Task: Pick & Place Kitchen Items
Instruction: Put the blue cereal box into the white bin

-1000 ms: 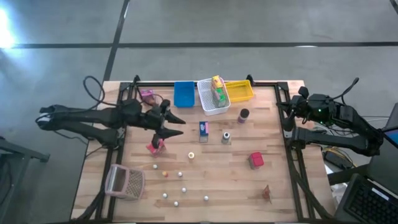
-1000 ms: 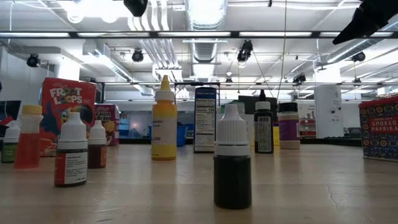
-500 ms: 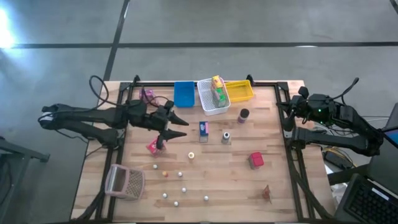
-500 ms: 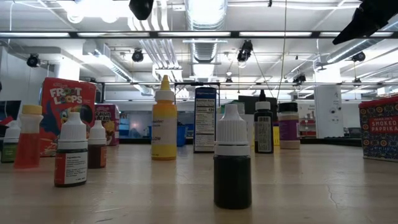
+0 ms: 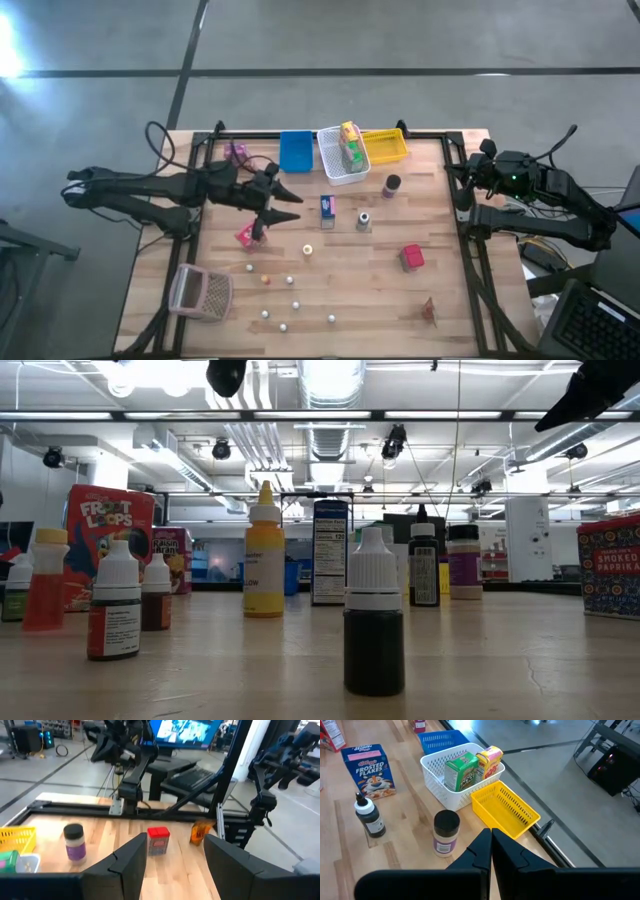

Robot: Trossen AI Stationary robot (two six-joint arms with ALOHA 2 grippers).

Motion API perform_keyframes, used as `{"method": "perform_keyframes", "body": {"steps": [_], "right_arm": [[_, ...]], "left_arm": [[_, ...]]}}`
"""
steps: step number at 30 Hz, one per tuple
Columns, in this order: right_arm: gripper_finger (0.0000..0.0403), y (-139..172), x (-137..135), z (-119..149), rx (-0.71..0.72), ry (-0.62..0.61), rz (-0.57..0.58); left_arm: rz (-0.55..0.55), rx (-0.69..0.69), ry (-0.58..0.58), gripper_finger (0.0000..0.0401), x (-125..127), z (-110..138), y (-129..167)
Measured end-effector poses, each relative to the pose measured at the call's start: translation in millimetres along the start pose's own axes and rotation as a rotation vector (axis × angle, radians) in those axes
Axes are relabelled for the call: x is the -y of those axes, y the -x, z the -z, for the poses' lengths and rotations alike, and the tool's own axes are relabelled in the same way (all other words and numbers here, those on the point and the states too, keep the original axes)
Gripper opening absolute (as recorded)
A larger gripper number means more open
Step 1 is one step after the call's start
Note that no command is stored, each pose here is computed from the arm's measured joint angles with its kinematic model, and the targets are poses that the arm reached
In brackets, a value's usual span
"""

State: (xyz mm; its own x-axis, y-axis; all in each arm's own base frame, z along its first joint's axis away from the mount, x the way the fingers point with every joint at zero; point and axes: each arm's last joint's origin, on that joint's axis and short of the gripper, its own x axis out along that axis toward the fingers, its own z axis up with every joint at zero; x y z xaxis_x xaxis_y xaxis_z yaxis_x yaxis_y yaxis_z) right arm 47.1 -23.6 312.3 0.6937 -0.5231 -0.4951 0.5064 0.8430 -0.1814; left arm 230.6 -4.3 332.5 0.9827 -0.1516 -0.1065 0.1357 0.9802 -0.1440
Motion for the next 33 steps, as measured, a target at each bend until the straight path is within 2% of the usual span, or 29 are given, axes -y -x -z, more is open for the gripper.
{"method": "perform_keyframes", "body": {"steps": [7, 14, 18, 22, 26, 30, 33], "right_arm": [[0.0008, 0, 0, 0, 0.0, 0.001, 0.0], [0.0008, 0, 0, 0, 0.0, -0.001, 0.0], [0.0008, 0, 0, 0, 0.0, -0.001, 0.0], [0.0008, 0, 0, 0, 0.0, -0.001, 0.0], [0.0008, 0, 0, 0, 0.0, 0.0, 0.0], [0.0008, 0, 0, 0, 0.0, 0.0, 0.0], [0.0008, 0, 0, 0, 0.0, 0.001, 0.0]], "left_arm": [[-0.087, -0.099, 0.011, 0.0202, -3, 9, 1], [-0.094, -0.167, 0.008, 0.0202, 0, -6, 6], [-0.092, -0.216, -0.06, 0.0202, 1, -16, 10], [-0.077, -0.253, -0.204, 0.0202, 2, -20, 9], [-0.078, -0.28, -0.3, 0.0202, 0, -21, -3], [-0.132, -0.343, -0.321, 0.0202, -6, -20, -28], [-0.267, -0.393, -0.193, 0.0202, -12, -27, -48]]}}
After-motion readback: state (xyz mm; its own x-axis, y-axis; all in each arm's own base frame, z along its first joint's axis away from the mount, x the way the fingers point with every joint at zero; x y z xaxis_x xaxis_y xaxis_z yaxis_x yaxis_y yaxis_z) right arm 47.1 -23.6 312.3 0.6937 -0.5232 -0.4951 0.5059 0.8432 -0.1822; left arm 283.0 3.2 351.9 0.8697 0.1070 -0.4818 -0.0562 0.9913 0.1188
